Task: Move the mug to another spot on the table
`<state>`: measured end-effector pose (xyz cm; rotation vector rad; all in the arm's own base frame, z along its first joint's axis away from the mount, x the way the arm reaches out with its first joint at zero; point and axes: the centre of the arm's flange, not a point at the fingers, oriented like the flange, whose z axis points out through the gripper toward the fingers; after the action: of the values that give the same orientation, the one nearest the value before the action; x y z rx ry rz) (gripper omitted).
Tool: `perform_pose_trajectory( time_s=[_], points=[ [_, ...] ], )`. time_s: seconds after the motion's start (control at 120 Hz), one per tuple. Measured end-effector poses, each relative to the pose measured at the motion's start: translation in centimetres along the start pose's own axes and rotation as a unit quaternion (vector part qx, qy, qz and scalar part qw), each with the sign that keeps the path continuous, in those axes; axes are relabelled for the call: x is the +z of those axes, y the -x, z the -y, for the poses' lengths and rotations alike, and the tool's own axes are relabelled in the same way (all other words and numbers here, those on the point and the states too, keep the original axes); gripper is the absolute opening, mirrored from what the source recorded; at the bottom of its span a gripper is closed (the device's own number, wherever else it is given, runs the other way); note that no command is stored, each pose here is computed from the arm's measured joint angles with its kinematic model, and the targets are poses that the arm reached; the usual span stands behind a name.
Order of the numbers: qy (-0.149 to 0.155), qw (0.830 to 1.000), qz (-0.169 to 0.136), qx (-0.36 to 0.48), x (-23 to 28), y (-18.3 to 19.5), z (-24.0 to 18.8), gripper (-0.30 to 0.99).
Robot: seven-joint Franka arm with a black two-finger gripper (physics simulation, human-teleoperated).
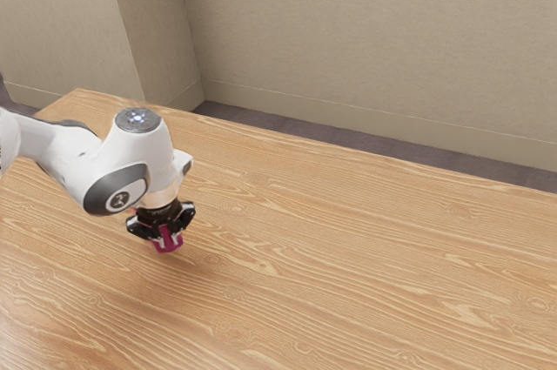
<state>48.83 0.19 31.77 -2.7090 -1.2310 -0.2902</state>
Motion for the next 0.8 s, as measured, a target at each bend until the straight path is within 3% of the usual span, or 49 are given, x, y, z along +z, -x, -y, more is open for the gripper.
perform_pose_trajectory(
  time_s=[0.383, 0.592, 0.8],
  points=[
    [0.084, 0.986, -0.008, 0.146, -1.3, 9.4, -7.1, -0.03],
    [0.081, 0.991, -0.010, 0.107, 0.5, 4.3, -4.4, -0.03],
    [0.093, 0.987, -0.004, 0.127, 1.2, 4.0, -5.2, -0.03]
  ],
)
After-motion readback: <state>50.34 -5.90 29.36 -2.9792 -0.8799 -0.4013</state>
